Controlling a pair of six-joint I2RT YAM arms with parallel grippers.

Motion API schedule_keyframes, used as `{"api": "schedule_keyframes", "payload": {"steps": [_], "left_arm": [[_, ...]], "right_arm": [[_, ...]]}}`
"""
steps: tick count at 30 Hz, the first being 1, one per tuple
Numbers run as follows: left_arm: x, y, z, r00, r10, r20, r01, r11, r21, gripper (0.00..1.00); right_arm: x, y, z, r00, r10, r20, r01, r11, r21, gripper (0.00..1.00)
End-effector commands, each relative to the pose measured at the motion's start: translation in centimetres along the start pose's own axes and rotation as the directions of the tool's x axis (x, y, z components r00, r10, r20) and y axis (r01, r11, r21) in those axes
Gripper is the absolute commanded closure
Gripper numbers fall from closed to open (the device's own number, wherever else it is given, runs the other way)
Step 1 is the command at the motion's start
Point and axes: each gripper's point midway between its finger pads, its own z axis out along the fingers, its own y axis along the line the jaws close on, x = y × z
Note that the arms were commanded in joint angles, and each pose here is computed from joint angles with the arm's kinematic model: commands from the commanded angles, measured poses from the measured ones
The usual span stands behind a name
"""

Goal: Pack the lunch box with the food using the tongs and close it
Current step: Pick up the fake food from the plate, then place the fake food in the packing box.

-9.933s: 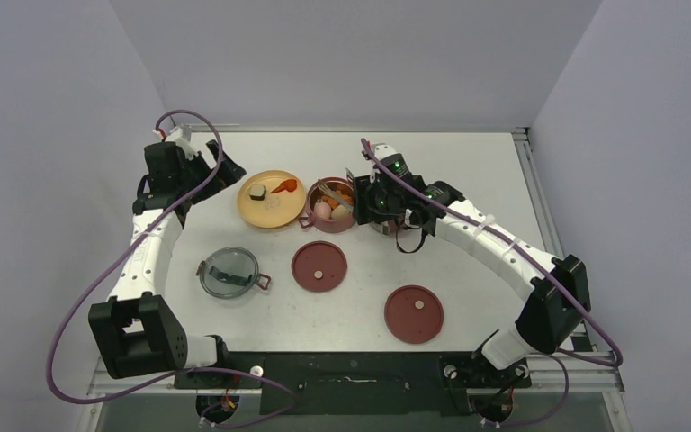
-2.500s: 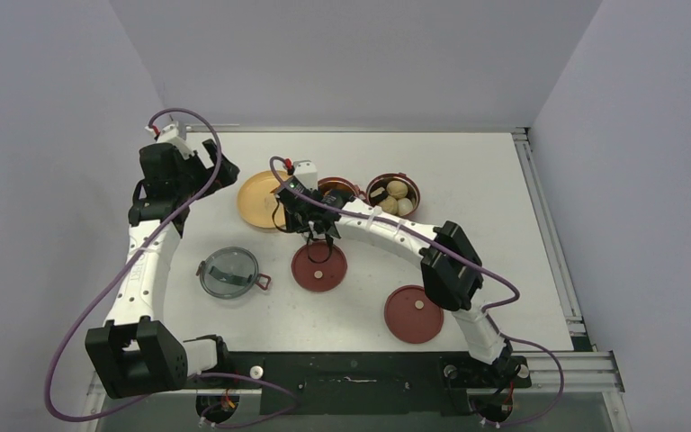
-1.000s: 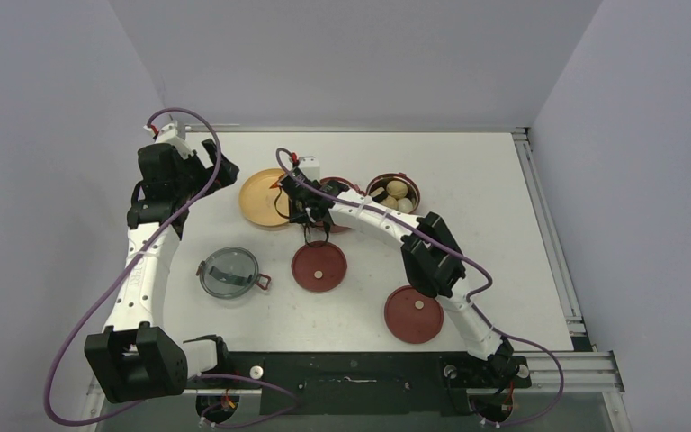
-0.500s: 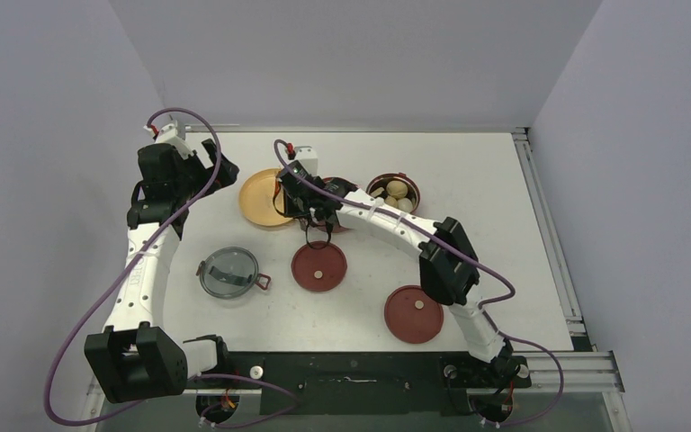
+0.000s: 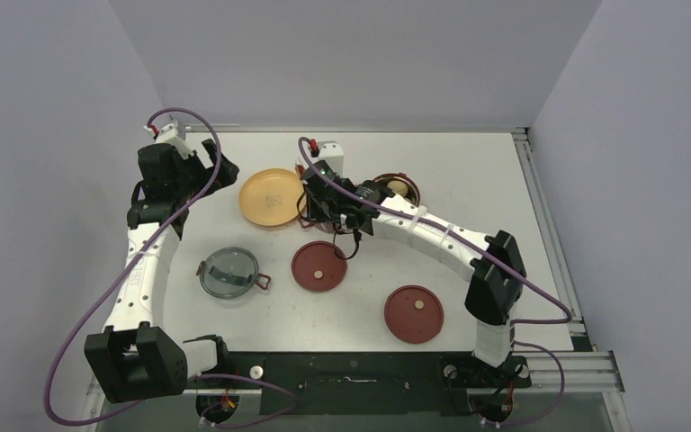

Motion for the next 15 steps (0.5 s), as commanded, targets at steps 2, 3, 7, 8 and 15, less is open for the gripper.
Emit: {"api": "schedule_keyframes", "payload": {"steps": [2,3,7,8,15], "left_arm": [[-2.0,-1.5,-0.7,0.998,0.018,0.066,-0.021,0.999,0.041,0.02],[-2.0,-1.5,-0.6,0.998,0.017,0.065,-0.020,0.999,0.041,0.02],[-1.8,-1.7,-0.5,0.998,0.021,0.062,-0.024,0.999,0.045,0.02],[-1.8,-1.7,-0.5,0.998,0.021,0.060,-0.023,0.999,0.046,0.02],[-1.5,-1.9,-0.3,0.998,0.027,0.052,-0.029,0.999,0.045,0.02]], "right_arm": [[-2.3,-2.6,-5.1,0.996,0.028,0.086,-0.030,0.999,0.028,0.95],[-2.0,-3.2,-5.4,0.996,0.035,0.081,-0.038,0.999,0.033,0.95],[-1.1,-5.2,-5.7,0.994,0.090,0.061,-0.091,0.996,0.022,0.95],[-0.7,-5.5,-5.6,0.993,0.108,0.050,-0.108,0.994,0.004,0.95],[0.6,-6.3,-4.8,0.980,0.199,-0.003,-0.198,0.975,-0.103,0.95]]}}
